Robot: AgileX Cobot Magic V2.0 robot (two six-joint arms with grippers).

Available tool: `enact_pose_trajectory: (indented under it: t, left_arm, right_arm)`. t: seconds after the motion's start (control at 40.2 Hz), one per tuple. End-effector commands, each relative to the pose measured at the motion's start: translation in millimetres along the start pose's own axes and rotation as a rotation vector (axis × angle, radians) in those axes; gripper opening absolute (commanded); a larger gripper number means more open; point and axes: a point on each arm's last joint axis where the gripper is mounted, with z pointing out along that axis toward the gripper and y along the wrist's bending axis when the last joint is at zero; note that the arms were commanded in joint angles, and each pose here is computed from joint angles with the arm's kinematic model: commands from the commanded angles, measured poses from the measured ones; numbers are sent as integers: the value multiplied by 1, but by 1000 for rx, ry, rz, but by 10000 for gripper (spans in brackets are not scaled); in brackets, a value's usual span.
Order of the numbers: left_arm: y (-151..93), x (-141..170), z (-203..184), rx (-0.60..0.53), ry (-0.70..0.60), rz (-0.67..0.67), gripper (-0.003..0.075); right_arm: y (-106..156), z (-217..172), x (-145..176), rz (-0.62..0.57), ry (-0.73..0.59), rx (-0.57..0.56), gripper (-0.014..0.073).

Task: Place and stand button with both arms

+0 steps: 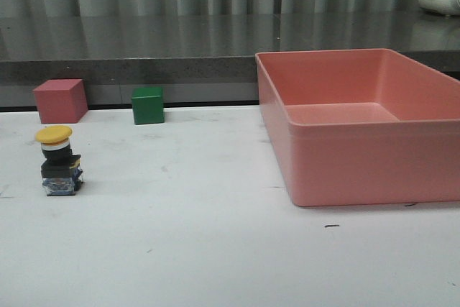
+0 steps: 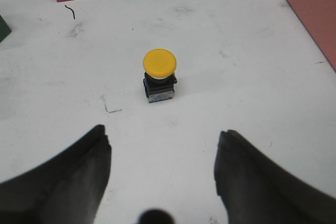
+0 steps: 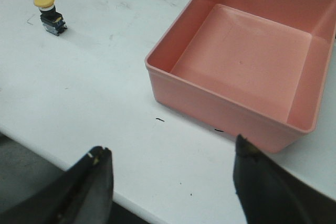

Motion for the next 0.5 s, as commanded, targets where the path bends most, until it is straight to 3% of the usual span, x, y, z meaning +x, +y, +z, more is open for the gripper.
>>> enact_pose_trajectory:
  t: [0.0,0.224,0.298,0.472]
  left_arm:
    - [-2,-16,-8,13,-106,6,276]
    - [-2,-16,-8,13,-106,6,31]
    - [-2,-16,-7,12,-103,6,-19]
    - [-2,-16,-6,12,-97,6,-20]
  right_arm:
    - [0,-3,-9,-3,-65,7,323]
    - [0,-3,-7,-3,-44,4,-55]
    - [0,-3,-7,-3,-44,4,-66]
    - [0,-3,-7,-3,-44,4,-69]
